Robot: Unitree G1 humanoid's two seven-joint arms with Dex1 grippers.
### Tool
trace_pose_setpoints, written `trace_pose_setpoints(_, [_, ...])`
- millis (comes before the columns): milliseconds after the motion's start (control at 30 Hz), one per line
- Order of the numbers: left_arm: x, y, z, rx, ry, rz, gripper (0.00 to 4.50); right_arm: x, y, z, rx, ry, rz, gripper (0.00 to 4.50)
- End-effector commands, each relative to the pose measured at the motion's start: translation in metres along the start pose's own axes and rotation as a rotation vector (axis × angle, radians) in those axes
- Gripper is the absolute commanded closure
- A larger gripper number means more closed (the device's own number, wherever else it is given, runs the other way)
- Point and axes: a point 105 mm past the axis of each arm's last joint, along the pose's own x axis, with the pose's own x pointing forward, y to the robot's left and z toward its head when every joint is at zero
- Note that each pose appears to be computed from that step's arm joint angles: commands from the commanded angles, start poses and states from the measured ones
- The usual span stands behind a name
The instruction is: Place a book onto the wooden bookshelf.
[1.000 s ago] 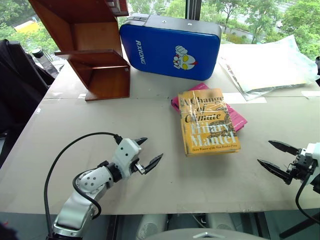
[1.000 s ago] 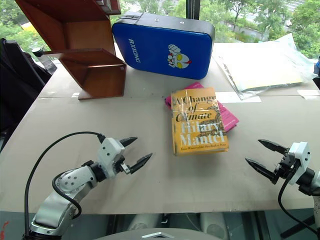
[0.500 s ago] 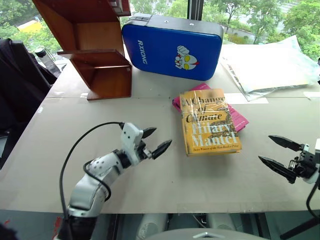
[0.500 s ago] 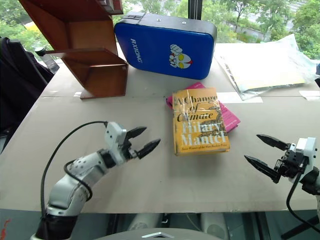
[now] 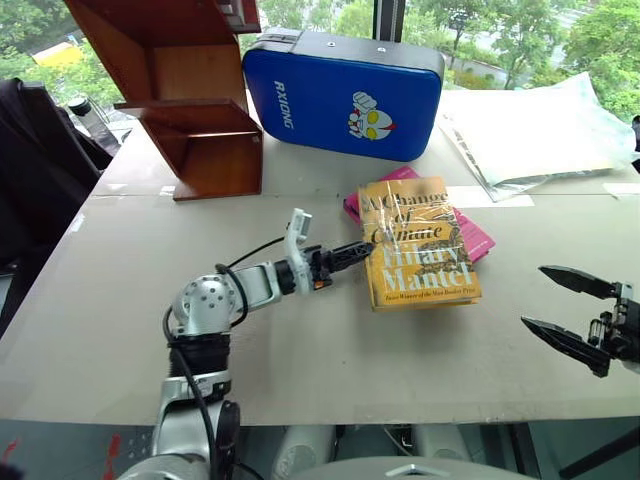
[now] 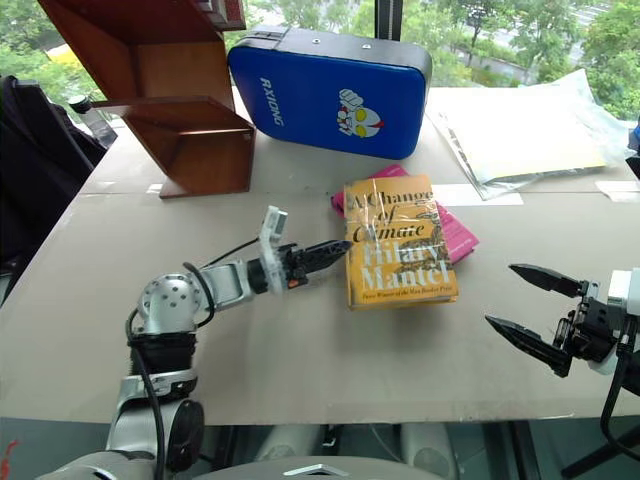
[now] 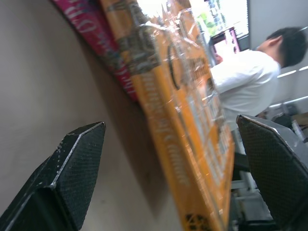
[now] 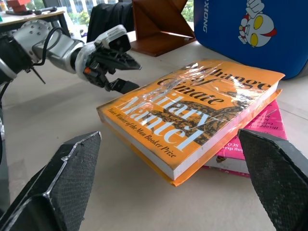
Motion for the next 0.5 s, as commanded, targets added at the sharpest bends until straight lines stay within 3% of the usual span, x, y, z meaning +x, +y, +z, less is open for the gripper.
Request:
trace_pose_setpoints(33, [0.014,-0.008,-0.005,-0.112,0.072,-0.078,0.02,-0.003,0.000,0.015,-0.049,-0.012,-0.023,0.00])
trace_pose_setpoints(200, [0.034,-0.006,-0.006,-0.219,0.140,-0.068,0.02,-0.004,0.001,0.016,-0.044,-0.004,-0.030,0.00])
trace_pose_setpoints(300, [0.040,-0.009,-0.003,-0.249,0.162,-0.079,0.75,-0.005,0.001,0.016,-0.046,-0.004,-0.034,0.00])
trace_pose_setpoints(500, [0.037,-0.021,-0.002,-0.275,0.194,-0.134,3.48,-0.005,0.003,0.017,-0.051,-0.003,-0.044,0.00])
